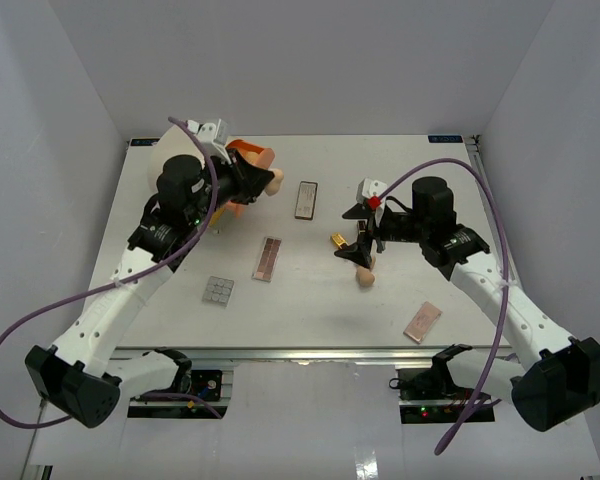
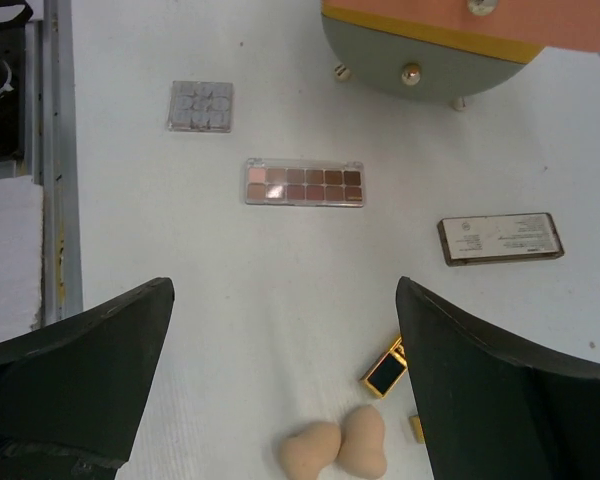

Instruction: Organize the makeup

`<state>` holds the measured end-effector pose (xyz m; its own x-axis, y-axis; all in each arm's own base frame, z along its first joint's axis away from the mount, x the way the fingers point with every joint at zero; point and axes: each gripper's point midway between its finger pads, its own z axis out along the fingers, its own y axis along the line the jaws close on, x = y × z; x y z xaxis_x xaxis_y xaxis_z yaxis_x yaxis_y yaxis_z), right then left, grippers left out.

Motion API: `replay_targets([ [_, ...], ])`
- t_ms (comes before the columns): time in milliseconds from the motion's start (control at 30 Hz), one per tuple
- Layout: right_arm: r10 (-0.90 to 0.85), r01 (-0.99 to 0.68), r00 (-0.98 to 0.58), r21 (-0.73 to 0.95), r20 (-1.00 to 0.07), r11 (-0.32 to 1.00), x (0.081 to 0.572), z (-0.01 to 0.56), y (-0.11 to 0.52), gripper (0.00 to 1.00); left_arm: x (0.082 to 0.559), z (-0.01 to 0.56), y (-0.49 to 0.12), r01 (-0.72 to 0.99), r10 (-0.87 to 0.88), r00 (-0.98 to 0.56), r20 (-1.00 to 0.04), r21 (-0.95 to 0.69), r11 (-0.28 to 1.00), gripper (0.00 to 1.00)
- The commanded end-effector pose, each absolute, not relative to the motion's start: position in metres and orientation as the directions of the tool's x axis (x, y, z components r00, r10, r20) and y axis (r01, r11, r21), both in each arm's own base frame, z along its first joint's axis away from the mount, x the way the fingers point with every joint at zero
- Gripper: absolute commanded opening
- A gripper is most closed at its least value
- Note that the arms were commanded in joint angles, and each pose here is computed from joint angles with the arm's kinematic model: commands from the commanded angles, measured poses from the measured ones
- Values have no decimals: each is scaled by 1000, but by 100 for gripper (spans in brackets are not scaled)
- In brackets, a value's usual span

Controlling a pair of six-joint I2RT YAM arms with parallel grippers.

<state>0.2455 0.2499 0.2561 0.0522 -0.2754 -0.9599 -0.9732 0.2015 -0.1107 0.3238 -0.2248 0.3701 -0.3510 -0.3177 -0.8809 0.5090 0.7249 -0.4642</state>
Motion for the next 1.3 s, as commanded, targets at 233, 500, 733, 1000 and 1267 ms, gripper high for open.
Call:
replay_targets([
  [233, -210, -972, 63, -108, -976, 211, 237, 251, 220, 98, 438, 349, -163, 184, -95, -278, -956, -150, 971, 0],
  [500, -211, -973, 16, -64, -977, 223, 242, 245, 216, 98, 460, 322, -141, 110, -51, -320, -946, -91, 990, 3],
  [733, -227, -970, -21, -36, -974, 241, 249, 237, 214, 98, 457, 324, -137, 109, -41, -314, -948, -78, 991, 39],
  [1000, -252, -943, -86, -3, -964, 332, 268, 229, 204, 98, 441, 353, -133, 131, -46, -260, -965, -83, 988, 67],
  [1267, -333, -841, -286, 68, -899, 536, 303, 187, 179, 95, 379, 378, -158, 354, -107, -234, -966, -187, 916, 69],
])
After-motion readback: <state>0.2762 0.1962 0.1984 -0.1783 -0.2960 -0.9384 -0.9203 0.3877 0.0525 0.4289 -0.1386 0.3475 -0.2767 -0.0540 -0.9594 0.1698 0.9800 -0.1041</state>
